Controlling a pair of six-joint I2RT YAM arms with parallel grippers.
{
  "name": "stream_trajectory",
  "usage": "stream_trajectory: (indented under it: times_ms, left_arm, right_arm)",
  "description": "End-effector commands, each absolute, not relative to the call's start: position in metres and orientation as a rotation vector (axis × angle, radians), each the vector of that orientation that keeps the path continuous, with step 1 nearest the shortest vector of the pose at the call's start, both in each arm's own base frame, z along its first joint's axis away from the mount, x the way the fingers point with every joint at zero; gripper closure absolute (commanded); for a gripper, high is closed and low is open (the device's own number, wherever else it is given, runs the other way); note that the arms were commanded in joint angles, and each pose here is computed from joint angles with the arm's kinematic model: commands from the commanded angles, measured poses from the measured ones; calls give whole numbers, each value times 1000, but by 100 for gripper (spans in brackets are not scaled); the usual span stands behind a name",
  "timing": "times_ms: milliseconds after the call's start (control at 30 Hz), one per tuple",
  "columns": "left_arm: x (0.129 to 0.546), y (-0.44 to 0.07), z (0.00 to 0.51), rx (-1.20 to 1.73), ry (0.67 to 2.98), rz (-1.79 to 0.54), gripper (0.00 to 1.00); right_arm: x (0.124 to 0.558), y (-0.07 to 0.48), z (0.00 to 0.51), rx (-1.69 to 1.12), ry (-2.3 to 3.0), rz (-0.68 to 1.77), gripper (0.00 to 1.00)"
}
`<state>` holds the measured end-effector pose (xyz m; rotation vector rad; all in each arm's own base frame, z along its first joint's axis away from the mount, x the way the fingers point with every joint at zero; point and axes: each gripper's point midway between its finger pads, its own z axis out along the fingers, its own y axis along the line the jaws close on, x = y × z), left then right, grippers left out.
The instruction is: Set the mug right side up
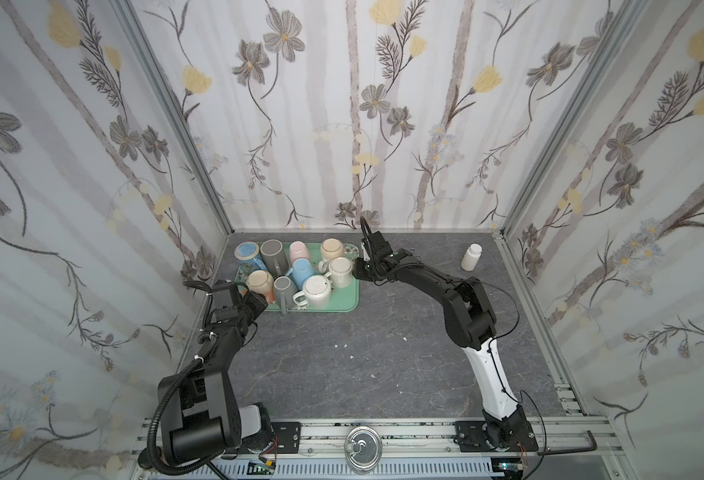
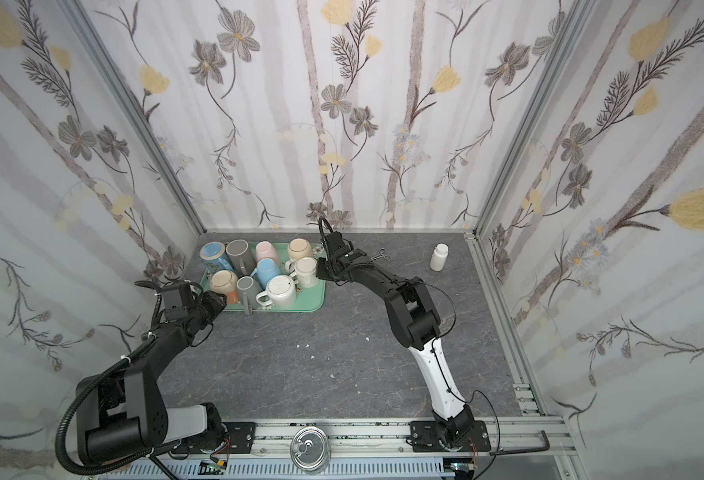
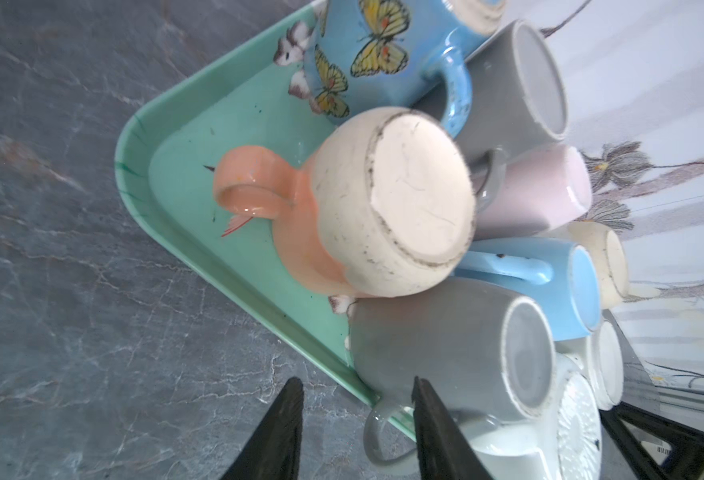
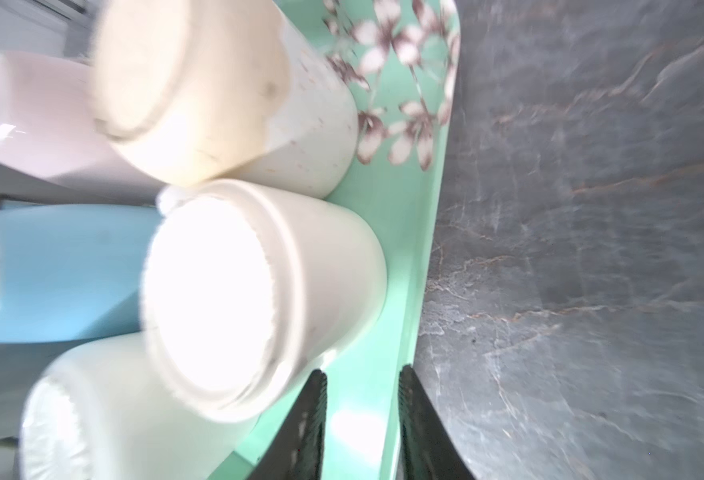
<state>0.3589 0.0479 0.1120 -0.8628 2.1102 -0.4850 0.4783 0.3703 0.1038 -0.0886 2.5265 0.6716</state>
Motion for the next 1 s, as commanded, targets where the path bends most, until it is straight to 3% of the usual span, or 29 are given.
stream_trajectory:
  times_ms: [0, 200, 333, 700, 833, 967]
  left_arm:
    - [353, 42, 130, -763, 2121, -437, 58]
    - [362, -33, 174, -299, 2163, -446, 58]
    - [366, -78, 176, -39, 2233, -443, 56]
    - [360, -102, 126, 464, 2438, -236, 33]
    - [368, -97, 114, 543, 2493, -115, 29]
    - [370, -107, 106, 617, 2493, -149, 27]
  right_arm:
    - [473, 353, 117, -115, 2511, 579, 68]
    - [452, 338, 132, -115, 2483, 575, 65]
    - [423, 329, 126, -100, 2484, 642, 65]
    - [352, 290, 103, -35, 2499, 668, 63]
    - [340, 286, 107, -26, 2471, 677, 63]
    - [330, 281, 104, -19, 2473, 678, 62]
